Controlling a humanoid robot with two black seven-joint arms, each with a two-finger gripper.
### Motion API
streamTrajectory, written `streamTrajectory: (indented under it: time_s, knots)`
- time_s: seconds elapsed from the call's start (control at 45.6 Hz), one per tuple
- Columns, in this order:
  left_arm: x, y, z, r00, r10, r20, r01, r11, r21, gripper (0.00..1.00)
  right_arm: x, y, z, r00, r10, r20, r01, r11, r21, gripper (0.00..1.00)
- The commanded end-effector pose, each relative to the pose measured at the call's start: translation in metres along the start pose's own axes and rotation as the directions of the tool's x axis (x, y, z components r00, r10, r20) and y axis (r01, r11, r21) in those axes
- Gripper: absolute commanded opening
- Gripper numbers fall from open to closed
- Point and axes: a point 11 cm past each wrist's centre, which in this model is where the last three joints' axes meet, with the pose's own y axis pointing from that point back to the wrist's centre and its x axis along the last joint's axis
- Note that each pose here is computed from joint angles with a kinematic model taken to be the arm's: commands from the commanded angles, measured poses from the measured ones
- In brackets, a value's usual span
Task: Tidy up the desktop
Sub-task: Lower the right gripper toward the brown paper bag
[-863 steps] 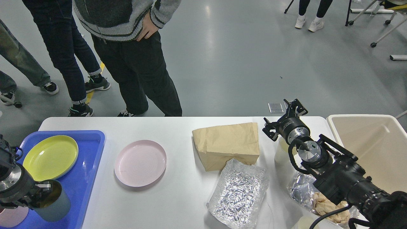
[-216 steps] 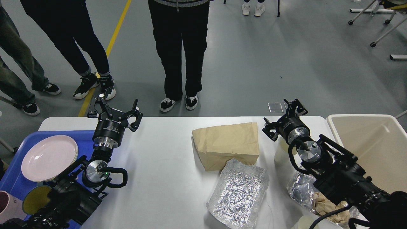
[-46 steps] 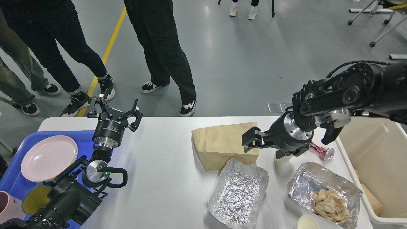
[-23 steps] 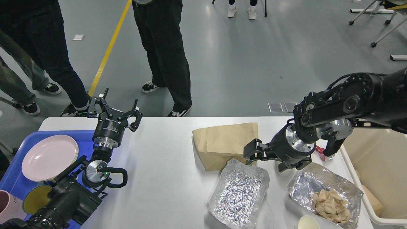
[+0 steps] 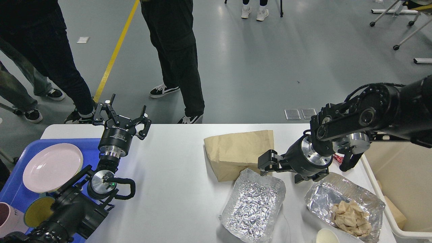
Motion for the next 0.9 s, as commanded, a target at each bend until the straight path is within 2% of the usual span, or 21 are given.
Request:
streamTrajectory:
  time_s: [0.0,0.482,0.68,0.877]
  knots:
    - [0.000,0.000,0.000,1.000,0.000,0.000,0.000,1.000,0.000,0.96,-0.001,-0.001,0.000,1.000,-0.004,0.000,0.004,1.000,-0.001,1.00]
    - [0.000,0.000,0.000,1.000,0.000,0.000,0.000,1.000,0.000,0.96,-0.001,0.002,0.006,1.000,-0.007,0.009,0.007,1.000,-0.010,1.00]
    - [0.000,0.000,0.000,1.000,0.000,0.000,0.000,1.000,0.000,0.96,-0.005,-0.001,0.032,0.999,-0.021,0.035,0.023,0.997,-0.076,1.00]
    - [0.000,0.000,0.000,1.000,0.000,0.000,0.000,1.000,0.000,0.96,0.005,0.004,0.014,0.999,0.016,0.040,-0.016,1.000,-0.010,1.00]
